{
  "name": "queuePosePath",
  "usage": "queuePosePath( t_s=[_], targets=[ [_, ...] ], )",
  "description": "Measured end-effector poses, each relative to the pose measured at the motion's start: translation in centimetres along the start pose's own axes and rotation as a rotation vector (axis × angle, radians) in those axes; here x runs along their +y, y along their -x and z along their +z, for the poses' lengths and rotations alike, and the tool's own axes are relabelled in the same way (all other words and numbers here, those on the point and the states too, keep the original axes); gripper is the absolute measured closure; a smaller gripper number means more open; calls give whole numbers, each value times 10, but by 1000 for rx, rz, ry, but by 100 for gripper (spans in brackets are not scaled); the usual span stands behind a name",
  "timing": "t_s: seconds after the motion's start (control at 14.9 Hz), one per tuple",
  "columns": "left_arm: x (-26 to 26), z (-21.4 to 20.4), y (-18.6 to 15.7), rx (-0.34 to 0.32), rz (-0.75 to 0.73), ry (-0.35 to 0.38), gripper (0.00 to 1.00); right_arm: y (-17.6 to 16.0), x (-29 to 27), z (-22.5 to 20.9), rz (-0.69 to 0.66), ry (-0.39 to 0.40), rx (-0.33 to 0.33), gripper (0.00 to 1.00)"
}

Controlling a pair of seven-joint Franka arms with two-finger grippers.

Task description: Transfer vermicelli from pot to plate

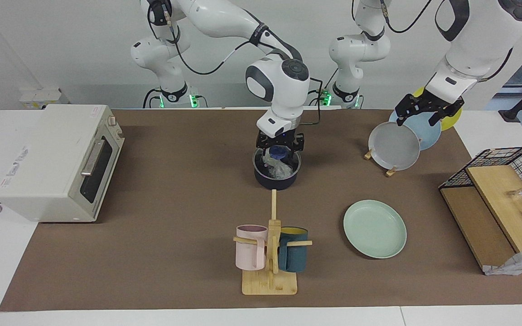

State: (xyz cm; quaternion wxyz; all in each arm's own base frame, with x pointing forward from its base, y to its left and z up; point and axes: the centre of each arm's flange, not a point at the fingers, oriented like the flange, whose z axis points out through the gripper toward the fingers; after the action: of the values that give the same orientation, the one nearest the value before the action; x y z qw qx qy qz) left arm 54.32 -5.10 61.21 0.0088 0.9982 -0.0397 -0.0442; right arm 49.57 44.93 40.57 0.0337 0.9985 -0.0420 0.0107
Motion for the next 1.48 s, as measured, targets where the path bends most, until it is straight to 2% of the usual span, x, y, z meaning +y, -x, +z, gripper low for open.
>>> queuePosePath(
  t_s=[0.13, 0.27, 0.34, 0.47, 0.54, 0.6, 1.07, 1.34, 1.48],
  targets=[
    [0, 0, 0, 0, 0, 0, 0, 2, -1, 0, -3, 1, -1, 4],
    [0, 0, 0, 0, 0, 0, 0, 4, -1, -1, -6, 0, -1, 13],
    [0, 0, 0, 0, 0, 0, 0, 4, -1, -1, -6, 0, -1, 13],
    [0, 0, 0, 0, 0, 0, 0, 5, -1, -2, -6, -1, 0, 29],
    [0, 0, 0, 0, 0, 0, 0, 5, -1, -2, -6, -1, 0, 29],
    [0, 0, 0, 0, 0, 0, 0, 5, -1, -2, -6, -2, 1, 33],
    [1, 0, -1, 6, 2, 0, 0, 3, 0, -8, -4, -10, 8, 33],
    [4, -2, -2, 23, 7, 0, 0, -9, 12, -45, 5, -45, 44, 33],
    [9, -3, -3, 33, 17, -1, 0, -20, 27, -61, -38, -40, 44, 33]
  ],
)
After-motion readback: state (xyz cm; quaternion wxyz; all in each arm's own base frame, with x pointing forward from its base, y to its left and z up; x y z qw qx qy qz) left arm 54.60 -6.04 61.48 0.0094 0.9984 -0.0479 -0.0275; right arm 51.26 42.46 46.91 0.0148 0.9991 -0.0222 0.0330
